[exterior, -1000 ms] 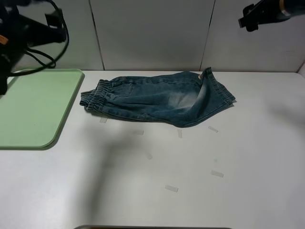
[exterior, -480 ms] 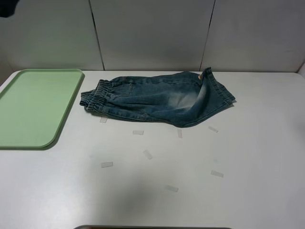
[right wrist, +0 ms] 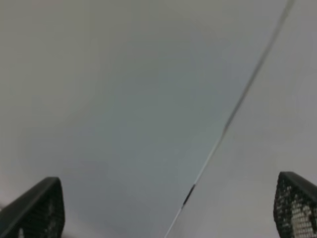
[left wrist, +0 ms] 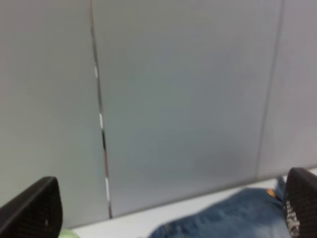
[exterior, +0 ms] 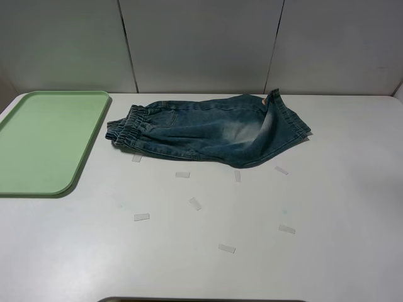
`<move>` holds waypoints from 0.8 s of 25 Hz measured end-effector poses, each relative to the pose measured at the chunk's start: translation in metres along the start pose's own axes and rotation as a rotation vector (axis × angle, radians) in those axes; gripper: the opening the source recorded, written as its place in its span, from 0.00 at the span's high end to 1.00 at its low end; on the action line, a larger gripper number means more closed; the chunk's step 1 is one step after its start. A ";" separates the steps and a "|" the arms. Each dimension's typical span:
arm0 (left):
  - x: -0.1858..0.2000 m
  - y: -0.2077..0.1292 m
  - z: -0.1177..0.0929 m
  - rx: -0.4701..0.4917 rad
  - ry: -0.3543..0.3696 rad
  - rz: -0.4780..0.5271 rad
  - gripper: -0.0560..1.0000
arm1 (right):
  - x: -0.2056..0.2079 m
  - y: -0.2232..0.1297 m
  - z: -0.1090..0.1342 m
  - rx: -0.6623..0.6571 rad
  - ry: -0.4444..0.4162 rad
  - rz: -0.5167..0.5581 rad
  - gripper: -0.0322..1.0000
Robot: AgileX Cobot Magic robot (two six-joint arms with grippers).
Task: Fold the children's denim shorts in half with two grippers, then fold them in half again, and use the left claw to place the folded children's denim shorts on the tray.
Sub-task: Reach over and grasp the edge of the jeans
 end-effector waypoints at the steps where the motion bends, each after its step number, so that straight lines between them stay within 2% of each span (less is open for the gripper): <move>1: 0.008 -0.002 -0.001 -0.003 -0.002 0.009 0.11 | 0.001 0.000 0.004 0.013 0.008 0.003 0.35; 6: 0.037 -0.019 0.002 0.000 0.061 0.122 0.11 | 0.002 0.000 0.013 0.015 0.028 0.011 0.35; 9: 0.050 -0.032 0.006 0.049 0.115 0.271 0.11 | 0.002 -0.001 0.012 -0.006 0.021 0.024 0.35; 13: 0.067 -0.044 0.008 0.100 0.141 0.486 0.11 | 0.002 -0.002 0.012 -0.022 0.017 0.032 0.35; 17: 0.076 -0.056 0.005 0.040 0.104 0.630 0.11 | 0.002 -0.002 0.012 -0.030 0.018 0.034 0.35; 20: 0.075 -0.060 -0.001 0.022 0.037 0.653 0.11 | 0.003 -0.002 0.012 -0.032 0.018 0.035 0.35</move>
Point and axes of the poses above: a point on each arm's last joint axis where the gripper is mounted, x pointing back along that axis away from the gripper, z along the wrist's bending axis when the last joint is at zero, y = z × x, the point moved 1 cm from there along -x, pointing out along that axis toward the gripper, and after that the axes turned 14 degrees about -x, right-handed, at the moved point
